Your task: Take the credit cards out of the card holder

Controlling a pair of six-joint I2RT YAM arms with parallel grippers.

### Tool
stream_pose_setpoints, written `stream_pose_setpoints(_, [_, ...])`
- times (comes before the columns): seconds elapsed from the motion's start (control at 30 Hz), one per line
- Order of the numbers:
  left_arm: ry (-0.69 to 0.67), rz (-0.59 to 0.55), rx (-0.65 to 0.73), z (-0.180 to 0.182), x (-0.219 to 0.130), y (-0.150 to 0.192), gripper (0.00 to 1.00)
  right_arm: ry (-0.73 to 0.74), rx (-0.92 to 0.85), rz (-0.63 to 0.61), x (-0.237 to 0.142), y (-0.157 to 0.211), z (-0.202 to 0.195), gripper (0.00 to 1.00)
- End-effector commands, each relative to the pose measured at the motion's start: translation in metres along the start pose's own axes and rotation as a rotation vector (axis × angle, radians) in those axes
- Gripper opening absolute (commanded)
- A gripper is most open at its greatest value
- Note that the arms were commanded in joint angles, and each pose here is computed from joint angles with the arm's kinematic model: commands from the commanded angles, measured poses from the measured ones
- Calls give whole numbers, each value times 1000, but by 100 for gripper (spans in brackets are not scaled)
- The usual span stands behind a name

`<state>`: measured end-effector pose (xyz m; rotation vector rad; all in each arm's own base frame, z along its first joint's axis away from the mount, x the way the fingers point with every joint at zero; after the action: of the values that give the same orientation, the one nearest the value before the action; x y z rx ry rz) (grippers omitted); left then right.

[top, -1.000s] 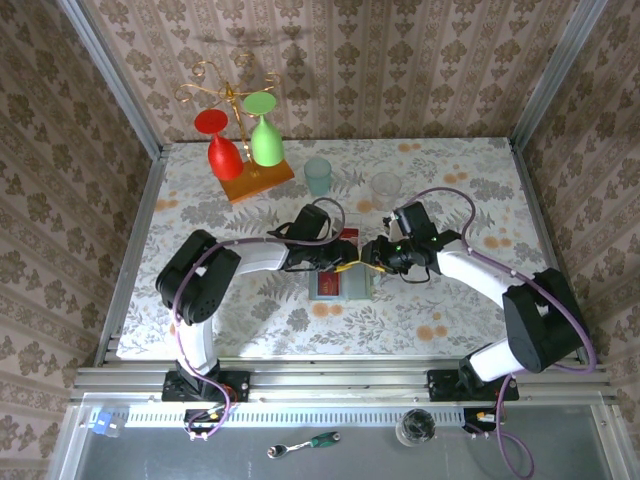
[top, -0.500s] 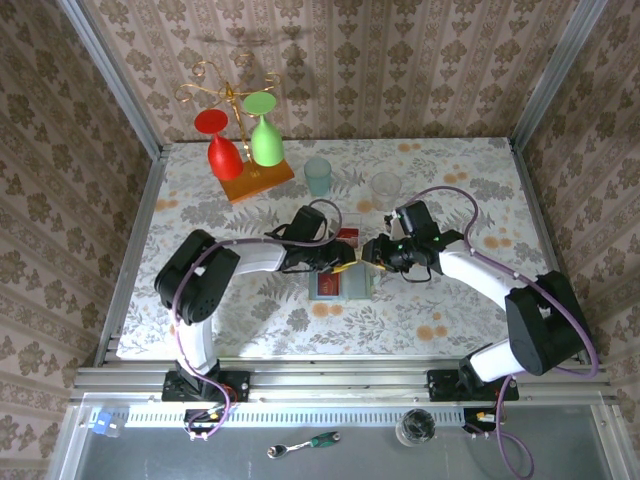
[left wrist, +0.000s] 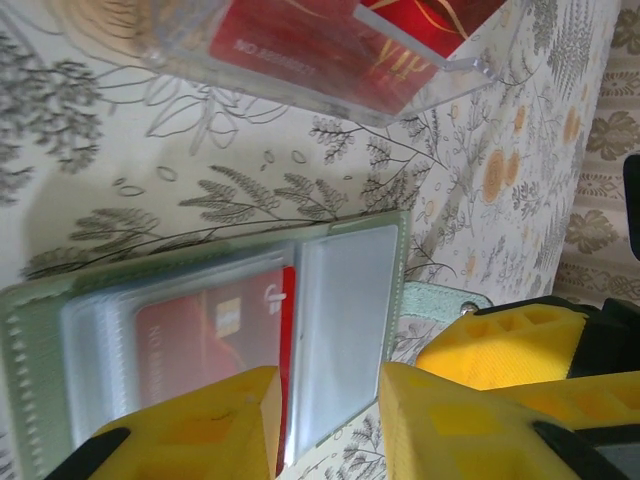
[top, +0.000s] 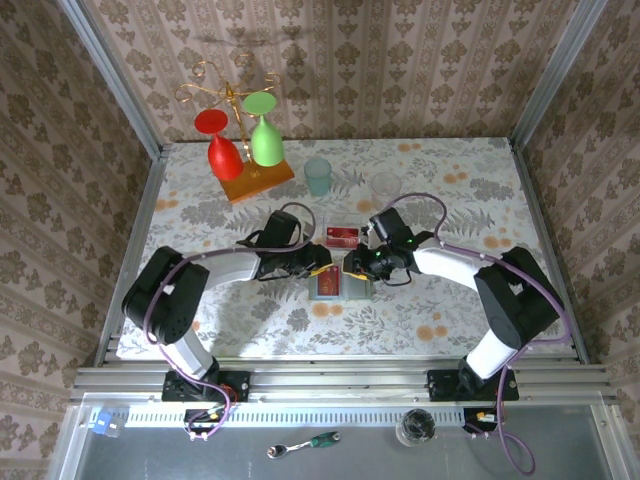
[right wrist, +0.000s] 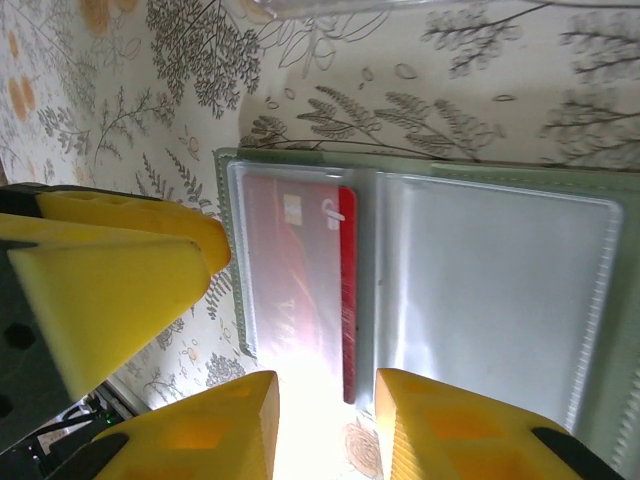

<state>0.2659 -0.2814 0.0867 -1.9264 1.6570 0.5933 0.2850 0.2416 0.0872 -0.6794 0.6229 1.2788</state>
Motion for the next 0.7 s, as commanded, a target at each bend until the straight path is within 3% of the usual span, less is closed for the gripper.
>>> stream_pose_setpoints(0.0, [-59,-1,19,13,-10,6,32,-33,-10,9,7,-3,14,33])
stream_pose_setpoints(0.67, [-162,37,10,45,-7,20,7,-36,-7,53,29,1,15,31])
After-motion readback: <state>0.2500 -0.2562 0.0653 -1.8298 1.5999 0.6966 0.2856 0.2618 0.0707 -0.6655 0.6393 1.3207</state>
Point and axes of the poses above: each hand's point on the last joint's axis, 136 mm out from that joint toward the fingers, its own x axis out along the fingers, its own z axis along the line the jaws close on, y = z × x, the point moved 3 cm from there along -x, back along the fingers, and after that the axes turned 1 degree about x, right-handed, at the moved point
